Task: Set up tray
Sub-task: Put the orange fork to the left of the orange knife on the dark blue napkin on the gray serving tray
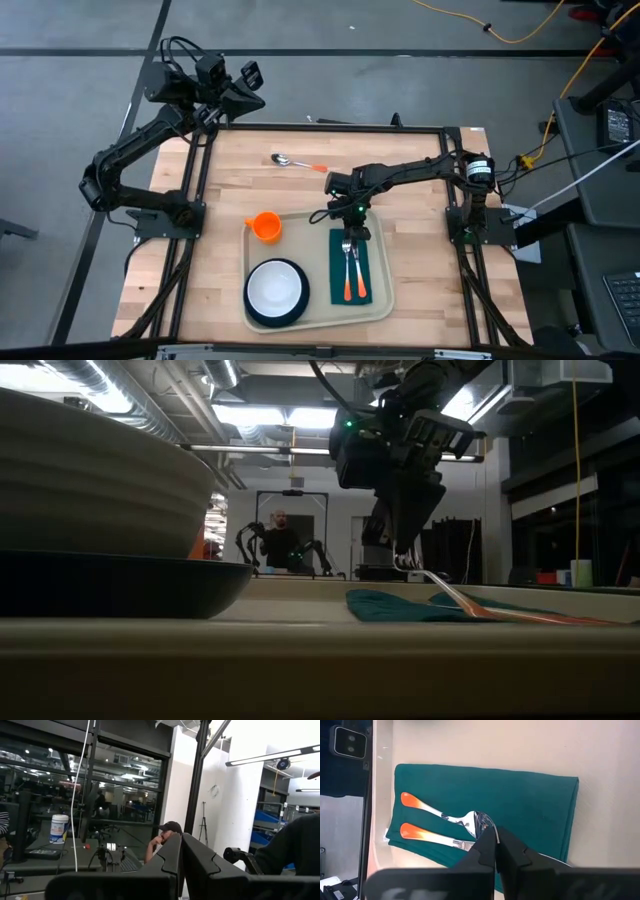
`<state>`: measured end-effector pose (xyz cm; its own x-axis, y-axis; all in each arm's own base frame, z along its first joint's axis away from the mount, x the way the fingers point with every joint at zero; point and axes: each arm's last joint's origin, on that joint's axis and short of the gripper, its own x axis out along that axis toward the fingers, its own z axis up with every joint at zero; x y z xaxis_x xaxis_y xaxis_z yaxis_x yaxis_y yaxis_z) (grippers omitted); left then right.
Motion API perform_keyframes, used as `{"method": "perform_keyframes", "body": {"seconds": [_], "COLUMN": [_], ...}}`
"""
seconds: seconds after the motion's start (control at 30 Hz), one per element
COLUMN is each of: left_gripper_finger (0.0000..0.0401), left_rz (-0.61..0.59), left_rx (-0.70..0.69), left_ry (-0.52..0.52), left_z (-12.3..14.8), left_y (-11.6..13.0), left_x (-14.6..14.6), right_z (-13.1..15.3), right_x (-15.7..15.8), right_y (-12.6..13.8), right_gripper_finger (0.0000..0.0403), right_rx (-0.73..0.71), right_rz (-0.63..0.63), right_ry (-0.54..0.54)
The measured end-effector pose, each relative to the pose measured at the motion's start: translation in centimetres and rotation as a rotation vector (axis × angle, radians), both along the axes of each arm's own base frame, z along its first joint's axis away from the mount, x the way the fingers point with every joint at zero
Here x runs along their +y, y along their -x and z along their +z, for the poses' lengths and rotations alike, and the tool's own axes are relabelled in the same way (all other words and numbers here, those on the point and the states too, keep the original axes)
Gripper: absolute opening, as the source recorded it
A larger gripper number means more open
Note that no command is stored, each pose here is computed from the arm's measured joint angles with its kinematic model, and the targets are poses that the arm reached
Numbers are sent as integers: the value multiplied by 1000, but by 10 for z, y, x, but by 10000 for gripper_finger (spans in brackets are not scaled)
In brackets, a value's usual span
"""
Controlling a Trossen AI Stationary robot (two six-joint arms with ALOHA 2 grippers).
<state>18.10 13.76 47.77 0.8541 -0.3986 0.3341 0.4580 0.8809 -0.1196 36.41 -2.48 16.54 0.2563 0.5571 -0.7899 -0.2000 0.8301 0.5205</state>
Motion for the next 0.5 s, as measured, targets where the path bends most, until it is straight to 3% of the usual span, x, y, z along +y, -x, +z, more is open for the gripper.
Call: {"method": "perform_keyframes", "body": {"seconds": [0.5], "left_gripper_finger": [10], "left_rz": [-3], "left_rx": [3], "left_ry": [6], "left_z": [0], "left_y": [0], "left_x": [0], "right_z": [-1], "right_x": [-2], "right_y": [0], "right_gripper_finger": [69], "right_rx": [13], "right_rz": [-21], "right_ry": [83]}}
